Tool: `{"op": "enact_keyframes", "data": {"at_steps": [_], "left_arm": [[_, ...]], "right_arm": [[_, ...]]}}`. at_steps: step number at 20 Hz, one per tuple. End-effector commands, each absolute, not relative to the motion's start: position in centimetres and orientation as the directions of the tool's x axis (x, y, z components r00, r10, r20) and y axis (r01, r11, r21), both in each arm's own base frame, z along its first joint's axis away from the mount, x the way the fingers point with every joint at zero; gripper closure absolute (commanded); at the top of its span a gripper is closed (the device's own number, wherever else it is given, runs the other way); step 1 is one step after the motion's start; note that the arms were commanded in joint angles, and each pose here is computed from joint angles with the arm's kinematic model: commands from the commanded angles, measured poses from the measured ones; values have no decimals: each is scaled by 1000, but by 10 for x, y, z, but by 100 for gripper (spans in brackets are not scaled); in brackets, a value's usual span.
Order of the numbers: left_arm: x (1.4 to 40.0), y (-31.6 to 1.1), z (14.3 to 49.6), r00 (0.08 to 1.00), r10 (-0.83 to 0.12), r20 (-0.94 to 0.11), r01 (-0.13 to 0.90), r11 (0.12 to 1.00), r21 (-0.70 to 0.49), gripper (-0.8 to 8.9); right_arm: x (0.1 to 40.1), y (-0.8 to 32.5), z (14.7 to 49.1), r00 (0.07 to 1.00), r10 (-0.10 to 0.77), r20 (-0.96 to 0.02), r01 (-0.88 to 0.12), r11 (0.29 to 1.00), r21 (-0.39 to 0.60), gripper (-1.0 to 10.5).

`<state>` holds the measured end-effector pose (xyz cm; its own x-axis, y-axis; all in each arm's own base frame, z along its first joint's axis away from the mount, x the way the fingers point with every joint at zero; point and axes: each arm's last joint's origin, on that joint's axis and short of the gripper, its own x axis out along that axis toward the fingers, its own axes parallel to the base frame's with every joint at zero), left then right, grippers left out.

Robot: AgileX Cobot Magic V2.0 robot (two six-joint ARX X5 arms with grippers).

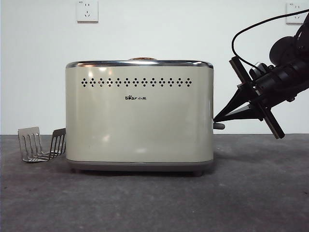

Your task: Pick up a slice of bread from the rack,put the bread on the toaster,press the button

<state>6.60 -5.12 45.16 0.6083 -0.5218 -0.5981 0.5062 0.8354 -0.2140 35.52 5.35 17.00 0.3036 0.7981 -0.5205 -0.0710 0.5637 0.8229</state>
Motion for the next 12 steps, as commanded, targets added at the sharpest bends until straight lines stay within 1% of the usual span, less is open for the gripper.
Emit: {"op": "enact_keyframes", "data": {"at_steps": [1, 5, 12], "left_arm": [[66, -52, 450, 605, -524, -600, 508, 834, -216, 818], [66, -52, 450, 603, -526, -599, 510, 832, -218, 818], [66, -52, 450, 603, -526, -599, 510, 832, -218, 818]], "right_arm": [[347, 53, 137, 251, 734, -631, 72, 636, 768, 954], [344, 52, 135, 234, 704, -671, 107, 667, 737, 954], [344, 52, 135, 225, 725, -651, 97, 648, 756, 954]]}}
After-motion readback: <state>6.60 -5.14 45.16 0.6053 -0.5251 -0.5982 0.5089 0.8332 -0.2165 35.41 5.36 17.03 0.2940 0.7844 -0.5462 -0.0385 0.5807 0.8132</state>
